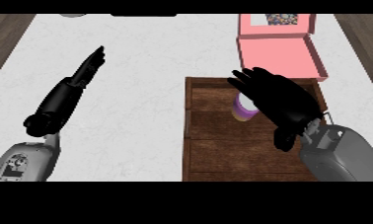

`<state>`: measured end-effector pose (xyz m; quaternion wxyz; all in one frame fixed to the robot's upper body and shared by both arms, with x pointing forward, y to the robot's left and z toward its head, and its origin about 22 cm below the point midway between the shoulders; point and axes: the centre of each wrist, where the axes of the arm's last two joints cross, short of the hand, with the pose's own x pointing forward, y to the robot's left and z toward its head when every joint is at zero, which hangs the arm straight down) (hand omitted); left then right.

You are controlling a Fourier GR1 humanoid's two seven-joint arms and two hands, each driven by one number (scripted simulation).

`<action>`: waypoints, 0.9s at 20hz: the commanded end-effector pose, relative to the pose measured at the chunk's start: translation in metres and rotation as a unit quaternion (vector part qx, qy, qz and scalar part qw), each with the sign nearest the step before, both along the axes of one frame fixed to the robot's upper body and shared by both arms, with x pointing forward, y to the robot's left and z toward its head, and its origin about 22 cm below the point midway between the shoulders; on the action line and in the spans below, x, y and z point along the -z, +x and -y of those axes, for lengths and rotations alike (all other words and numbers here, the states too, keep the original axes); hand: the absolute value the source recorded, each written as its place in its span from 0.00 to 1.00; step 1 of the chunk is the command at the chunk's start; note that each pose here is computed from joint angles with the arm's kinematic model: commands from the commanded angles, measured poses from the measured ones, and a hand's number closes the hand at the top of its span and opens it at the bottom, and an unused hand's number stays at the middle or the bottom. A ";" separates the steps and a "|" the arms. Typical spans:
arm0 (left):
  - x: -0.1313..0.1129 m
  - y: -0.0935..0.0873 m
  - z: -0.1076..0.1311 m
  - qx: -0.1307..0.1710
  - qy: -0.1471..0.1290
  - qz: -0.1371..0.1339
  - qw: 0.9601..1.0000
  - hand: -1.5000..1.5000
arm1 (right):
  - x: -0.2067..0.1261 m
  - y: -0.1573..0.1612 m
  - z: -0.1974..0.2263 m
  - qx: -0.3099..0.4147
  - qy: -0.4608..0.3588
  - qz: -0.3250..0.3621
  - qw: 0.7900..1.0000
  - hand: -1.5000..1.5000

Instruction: Pick the can from the tray and place it in the cardboard box

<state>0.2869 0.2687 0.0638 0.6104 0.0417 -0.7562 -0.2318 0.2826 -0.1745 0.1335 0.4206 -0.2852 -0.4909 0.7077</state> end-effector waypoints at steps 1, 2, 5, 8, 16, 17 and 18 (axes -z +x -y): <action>0.006 -0.013 -0.001 0.000 0.003 -0.007 1.000 0.50 | 0.007 0.017 0.002 -0.004 0.009 -0.017 1.000 0.00; 0.007 0.004 0.035 -0.005 0.002 0.001 1.000 0.50 | -0.008 0.010 -0.009 -0.015 0.007 -0.018 1.000 0.00; -0.018 0.012 0.013 -0.001 -0.008 0.004 1.000 0.50 | 0.015 0.019 -0.026 -0.018 0.010 -0.017 1.000 0.00; -0.001 0.001 -0.012 -0.009 -0.011 0.004 1.000 0.50 | 0.010 0.014 -0.008 -0.006 -0.008 -0.024 1.000 0.00; -0.002 0.003 0.011 -0.004 -0.003 0.002 1.000 0.50 | 0.044 0.015 0.022 0.018 -0.025 -0.005 1.000 0.00; -0.010 -0.004 0.008 0.006 -0.002 0.001 1.000 0.50 | 0.040 0.029 0.012 0.022 -0.011 -0.010 1.000 0.00; 0.016 0.006 0.016 -0.003 -0.004 0.000 1.000 0.50 | 0.058 0.013 0.001 0.014 -0.010 -0.011 1.000 0.00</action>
